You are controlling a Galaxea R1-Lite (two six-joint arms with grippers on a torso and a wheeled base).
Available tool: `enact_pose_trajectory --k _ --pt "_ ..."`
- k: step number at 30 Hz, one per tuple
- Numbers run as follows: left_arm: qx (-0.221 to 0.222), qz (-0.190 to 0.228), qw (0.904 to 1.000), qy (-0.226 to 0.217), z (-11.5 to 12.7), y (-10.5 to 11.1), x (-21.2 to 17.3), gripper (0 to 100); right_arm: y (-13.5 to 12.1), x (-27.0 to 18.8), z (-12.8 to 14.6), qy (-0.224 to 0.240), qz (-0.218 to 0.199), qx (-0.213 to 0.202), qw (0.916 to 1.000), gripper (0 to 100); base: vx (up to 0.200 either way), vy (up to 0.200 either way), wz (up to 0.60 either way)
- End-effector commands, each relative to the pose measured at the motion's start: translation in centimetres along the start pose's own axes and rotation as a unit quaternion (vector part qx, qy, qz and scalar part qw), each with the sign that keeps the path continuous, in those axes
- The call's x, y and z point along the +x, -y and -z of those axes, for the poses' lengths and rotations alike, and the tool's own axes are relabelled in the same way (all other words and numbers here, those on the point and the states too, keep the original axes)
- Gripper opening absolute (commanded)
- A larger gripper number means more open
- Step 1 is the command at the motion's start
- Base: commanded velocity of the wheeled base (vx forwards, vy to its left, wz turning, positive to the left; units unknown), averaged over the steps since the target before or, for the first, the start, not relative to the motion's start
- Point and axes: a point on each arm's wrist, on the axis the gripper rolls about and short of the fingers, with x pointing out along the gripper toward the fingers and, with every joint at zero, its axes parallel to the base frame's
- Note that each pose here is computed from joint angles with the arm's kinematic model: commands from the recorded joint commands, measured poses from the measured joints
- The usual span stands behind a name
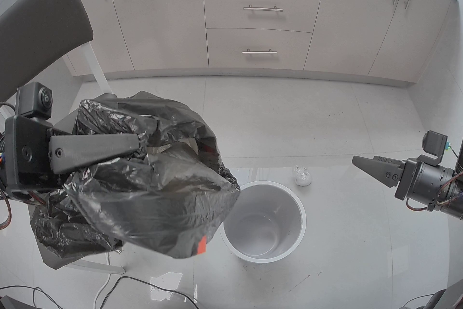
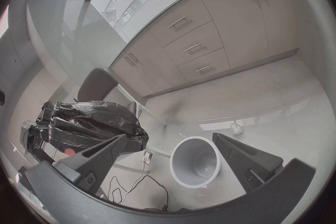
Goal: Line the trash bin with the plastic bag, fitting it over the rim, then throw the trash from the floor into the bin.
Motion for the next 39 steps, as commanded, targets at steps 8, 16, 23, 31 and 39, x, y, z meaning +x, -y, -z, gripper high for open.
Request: enact_pose_trajectory --k 8,16,23,31,39 --pt "0.063 0.141 0.9831 -0.098 -0.1 0.6 3.1 0 0.5 4.5 1.6 -0.047 -0.006 -0.006 0.9988 100 0.000 0.000 0.00" --pt "0.084 0.171 0.9750 -0.114 -0.3 1.6 3.4 0 0.5 5.8 2.8 -0.087 -0.055 0.000 0.9946 100 0.000 0.000 0.00" --pt "0.095 0.177 0.9734 -0.111 -0.3 2.4 3.1 0 -0.1 7.2 4.4 -0.135 -0.098 0.001 0.9860 100 0.000 0.000 0.00" --pt "0.094 0.180 0.9727 -0.113 -0.1 2.6 3.1 0 -1.3 8.7 5.7 -0.163 -0.119 -0.005 0.9793 100 0.000 0.000 0.00" --pt "0.086 0.190 0.9701 -0.124 0.9 2.9 3.0 0 -3.2 10.8 5.4 -0.158 -0.151 -0.019 0.9757 100 0.000 0.000 0.00"
